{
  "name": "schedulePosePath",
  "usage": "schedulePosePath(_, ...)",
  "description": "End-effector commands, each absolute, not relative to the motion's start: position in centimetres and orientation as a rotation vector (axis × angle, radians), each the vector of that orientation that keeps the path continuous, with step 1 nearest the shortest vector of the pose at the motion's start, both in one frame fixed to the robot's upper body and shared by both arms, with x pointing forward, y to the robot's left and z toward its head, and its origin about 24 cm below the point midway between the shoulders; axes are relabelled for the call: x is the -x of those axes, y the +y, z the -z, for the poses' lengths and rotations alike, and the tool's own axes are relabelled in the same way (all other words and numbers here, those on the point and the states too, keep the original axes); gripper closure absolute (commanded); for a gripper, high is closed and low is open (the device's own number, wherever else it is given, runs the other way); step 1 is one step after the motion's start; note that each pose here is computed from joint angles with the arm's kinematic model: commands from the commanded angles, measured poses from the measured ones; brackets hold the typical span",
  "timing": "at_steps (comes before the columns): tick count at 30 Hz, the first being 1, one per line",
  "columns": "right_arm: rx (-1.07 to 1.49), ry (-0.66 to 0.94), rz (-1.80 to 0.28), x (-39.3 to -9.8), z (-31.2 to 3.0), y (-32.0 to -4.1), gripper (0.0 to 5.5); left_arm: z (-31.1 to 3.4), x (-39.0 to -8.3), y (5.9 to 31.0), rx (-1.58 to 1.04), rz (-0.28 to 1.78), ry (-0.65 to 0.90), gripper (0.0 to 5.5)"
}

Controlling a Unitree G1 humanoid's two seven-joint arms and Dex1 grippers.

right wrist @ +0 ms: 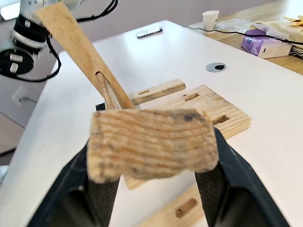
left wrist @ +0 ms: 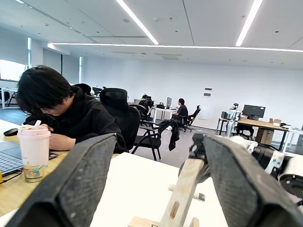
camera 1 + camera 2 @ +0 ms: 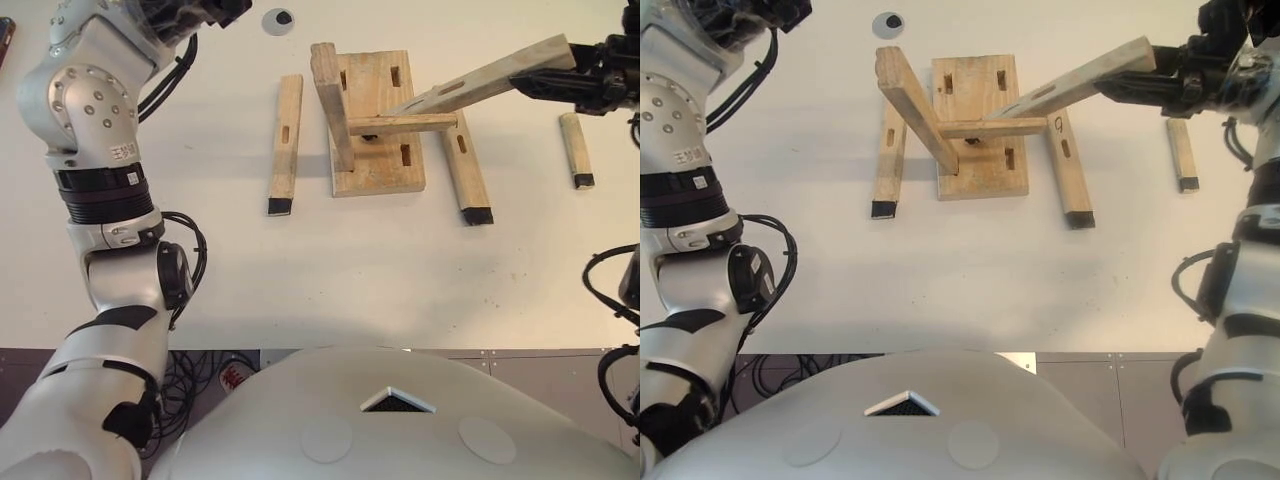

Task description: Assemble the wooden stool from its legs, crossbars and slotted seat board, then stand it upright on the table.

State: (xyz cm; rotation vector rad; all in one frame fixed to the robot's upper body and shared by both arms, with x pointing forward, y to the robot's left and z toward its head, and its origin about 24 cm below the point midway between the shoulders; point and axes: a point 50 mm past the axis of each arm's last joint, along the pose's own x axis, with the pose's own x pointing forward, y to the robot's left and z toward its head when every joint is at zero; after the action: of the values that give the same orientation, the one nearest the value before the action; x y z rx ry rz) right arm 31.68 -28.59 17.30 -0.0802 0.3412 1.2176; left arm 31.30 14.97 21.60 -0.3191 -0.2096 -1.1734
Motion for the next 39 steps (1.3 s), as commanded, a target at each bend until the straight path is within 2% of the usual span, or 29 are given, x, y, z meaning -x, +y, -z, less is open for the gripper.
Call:
schedulePosePath(1, 0.283, 0.385, -1.250, -32.1, -20.6, -28.1, 3.48, -21.4, -31.2, 15.0, 0.311, 1.153, -0.215, 2.15)
schedulePosePath(7, 0.397, 0.444, -1.307, -32.2, -22.7, -27.1, 3.48, -21.0, -31.0, 14.8, 0.320, 1.136, -0.219, 2.15)
schedulePosePath(17, 0.491, 0.510, -1.350, -31.9, -24.2, -26.8, 3.48, -20.4, -30.7, 14.9, 0.335, 1.099, -0.228, 2.15)
schedulePosePath(23, 0.519, 0.558, -1.394, -31.5, -23.9, -26.5, 3.48, -19.9, -30.6, 14.9, 0.352, 1.076, -0.231, 2.15)
schedulePosePath(35, 0.570, 0.542, -1.480, -31.8, -22.9, -24.9, 3.48, -19.4, -30.5, 14.8, 0.376, 1.052, -0.232, 2.15)
schedulePosePath(39, 0.516, 0.525, -1.475, -31.9, -22.7, -24.9, 3.48, -19.2, -30.5, 14.7, 0.380, 1.052, -0.232, 2.15)
